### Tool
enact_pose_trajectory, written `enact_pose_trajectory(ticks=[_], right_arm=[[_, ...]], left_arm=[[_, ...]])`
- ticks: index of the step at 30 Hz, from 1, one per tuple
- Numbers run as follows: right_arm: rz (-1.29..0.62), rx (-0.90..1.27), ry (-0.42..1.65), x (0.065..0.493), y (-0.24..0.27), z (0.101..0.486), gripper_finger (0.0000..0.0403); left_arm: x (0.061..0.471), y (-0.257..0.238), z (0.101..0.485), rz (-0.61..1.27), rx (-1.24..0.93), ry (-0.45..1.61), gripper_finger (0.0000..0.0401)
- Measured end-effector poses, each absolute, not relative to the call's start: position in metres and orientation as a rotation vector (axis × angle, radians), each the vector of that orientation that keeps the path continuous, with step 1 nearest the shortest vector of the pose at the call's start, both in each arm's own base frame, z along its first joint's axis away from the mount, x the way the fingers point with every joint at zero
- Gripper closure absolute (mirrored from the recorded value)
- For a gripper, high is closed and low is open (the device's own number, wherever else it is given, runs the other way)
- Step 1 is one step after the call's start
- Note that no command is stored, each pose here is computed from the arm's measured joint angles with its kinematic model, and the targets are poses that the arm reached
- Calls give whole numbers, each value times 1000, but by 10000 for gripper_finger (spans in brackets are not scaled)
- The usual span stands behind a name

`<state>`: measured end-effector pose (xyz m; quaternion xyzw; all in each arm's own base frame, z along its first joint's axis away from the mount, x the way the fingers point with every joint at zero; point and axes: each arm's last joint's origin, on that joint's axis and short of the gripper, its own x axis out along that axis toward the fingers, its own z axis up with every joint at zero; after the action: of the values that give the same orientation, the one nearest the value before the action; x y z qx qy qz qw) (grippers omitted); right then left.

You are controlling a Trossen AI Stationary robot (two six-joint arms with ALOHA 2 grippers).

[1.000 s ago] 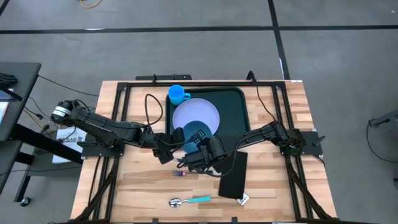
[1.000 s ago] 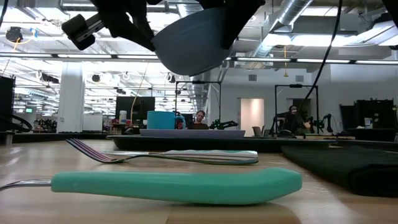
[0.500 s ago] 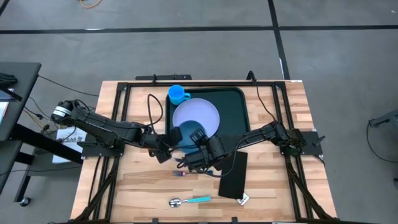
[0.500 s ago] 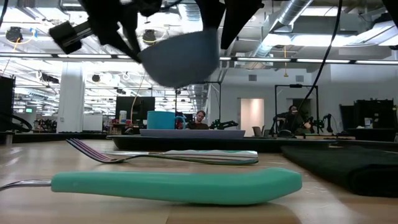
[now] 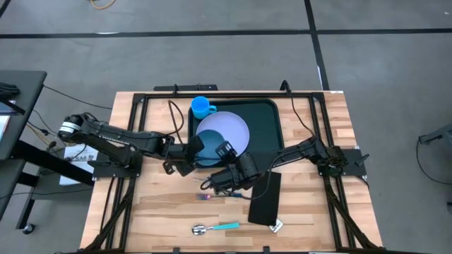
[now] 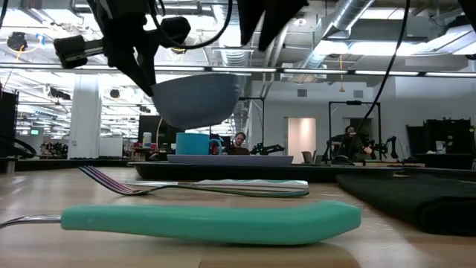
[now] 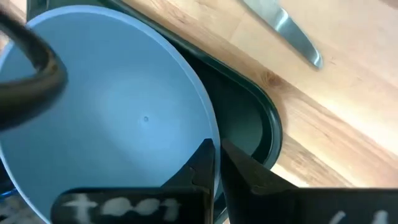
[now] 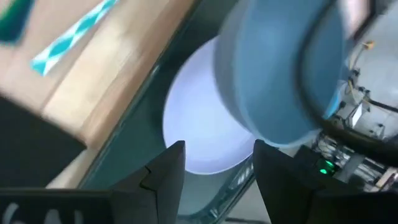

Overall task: Set up tray
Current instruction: Put the light blue bowl on the white plate

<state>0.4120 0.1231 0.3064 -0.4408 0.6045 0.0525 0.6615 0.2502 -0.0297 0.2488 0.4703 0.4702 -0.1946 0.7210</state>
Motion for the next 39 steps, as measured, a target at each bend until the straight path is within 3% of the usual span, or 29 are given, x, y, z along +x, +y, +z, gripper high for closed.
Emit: enact_pose_trajectory(ticks=[4,11,19,27,30,35,39], right_arm=[[20,-826,1250,397,110,346,215],[2,-306,1002,338,60,435,209],[-125,-227,626,287,38,503,211],[-361,-163,420,286,11,527,211],[-286,-132,339,298,-5,531,211],[10,-67,302,347,-22,511,209],[-26,-47,400,376,-42,481,211]], left_arm=[[251,-20,249,-447,1066,1045,401],[253,-3,251,-498,1042,1026,401],[261,15,278,-535,1001,892,401],[263,27,295,-528,973,824,401],[263,27,295,-534,968,819,401],[263,26,295,-550,955,814,401],[260,26,293,-557,924,844,401]])
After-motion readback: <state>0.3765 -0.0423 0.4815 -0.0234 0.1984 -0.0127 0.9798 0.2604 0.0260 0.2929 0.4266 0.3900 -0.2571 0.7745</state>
